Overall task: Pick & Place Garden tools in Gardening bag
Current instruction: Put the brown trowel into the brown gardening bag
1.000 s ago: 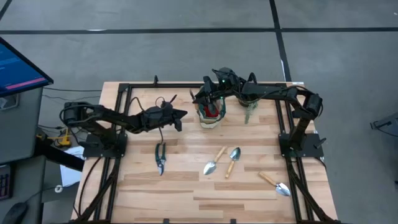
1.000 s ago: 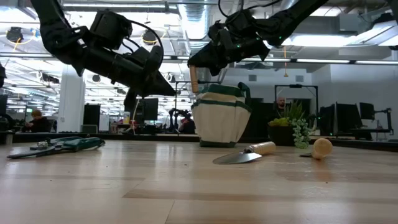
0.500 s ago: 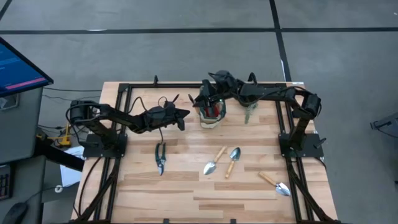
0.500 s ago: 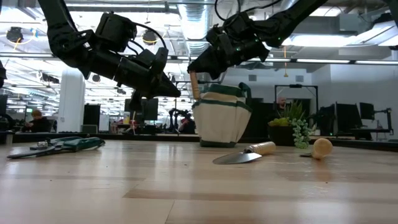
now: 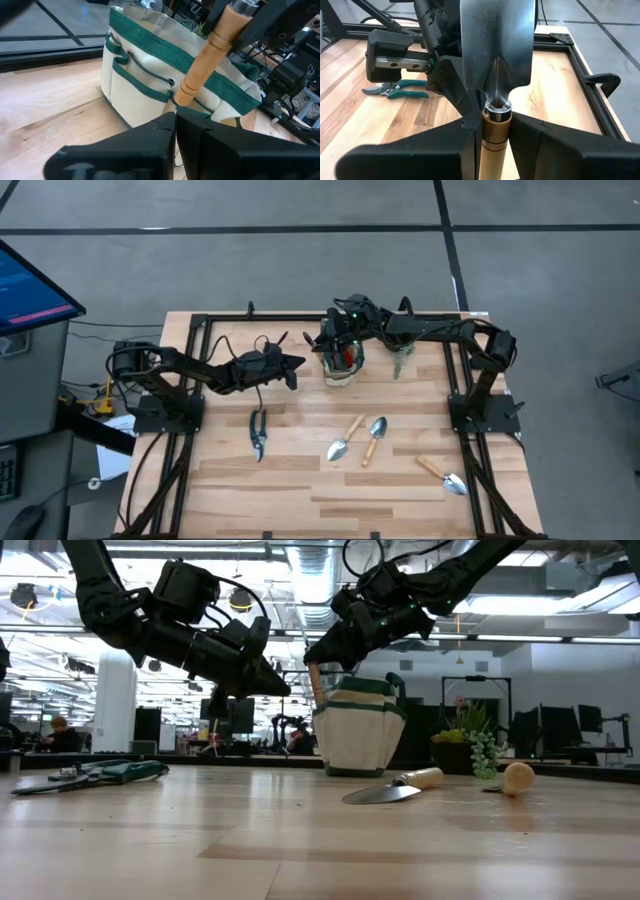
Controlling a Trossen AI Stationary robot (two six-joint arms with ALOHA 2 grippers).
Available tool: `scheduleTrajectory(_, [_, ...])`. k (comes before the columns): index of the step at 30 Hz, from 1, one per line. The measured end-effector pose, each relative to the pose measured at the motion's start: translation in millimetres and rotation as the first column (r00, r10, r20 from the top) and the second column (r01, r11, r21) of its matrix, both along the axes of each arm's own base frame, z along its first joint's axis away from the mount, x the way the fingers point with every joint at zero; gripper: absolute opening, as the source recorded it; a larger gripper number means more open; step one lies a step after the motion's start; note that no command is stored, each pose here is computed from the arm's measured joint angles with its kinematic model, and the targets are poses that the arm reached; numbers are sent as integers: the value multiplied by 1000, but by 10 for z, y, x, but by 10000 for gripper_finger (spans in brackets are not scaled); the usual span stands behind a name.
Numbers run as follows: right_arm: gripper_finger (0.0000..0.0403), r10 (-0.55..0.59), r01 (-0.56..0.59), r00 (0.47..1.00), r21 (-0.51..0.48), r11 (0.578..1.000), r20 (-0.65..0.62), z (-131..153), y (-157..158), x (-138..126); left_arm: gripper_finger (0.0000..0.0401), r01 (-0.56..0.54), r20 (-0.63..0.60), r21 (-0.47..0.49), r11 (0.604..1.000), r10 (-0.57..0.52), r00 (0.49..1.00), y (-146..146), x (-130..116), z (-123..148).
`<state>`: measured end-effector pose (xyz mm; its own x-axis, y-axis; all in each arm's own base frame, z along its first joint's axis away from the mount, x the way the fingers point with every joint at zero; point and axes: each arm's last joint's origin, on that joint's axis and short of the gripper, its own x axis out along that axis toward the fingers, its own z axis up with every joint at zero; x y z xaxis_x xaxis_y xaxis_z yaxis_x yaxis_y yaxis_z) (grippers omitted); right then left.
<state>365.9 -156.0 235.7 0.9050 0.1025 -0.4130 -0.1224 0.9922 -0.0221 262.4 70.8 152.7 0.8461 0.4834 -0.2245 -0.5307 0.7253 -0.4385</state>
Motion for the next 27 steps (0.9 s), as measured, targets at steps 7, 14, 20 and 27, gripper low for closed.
scheduleTrajectory(7, [60, 0, 0, 1000, 12, 1000, -26, 4, 16, -25, 1, 0, 0, 0, 1000, 0, 1000, 0, 0, 0])
scheduleTrajectory(14, [60, 22, -21, 999, 10, 1000, -43, 4, 98, 6, 1, 0, 0, 0, 1000, 0, 1000, 0, 0, 0])
scheduleTrajectory(20, [60, 41, -43, 998, -26, 999, -56, 114, 168, 67, 1, 1, 0, 0, 1000, -1, 1000, 0, 0, 0])
scheduleTrajectory(27, [60, 22, -30, 990, -61, 998, -136, 205, 171, 69, 1, 1, 0, 0, 1000, -1, 1000, 0, 0, 0])
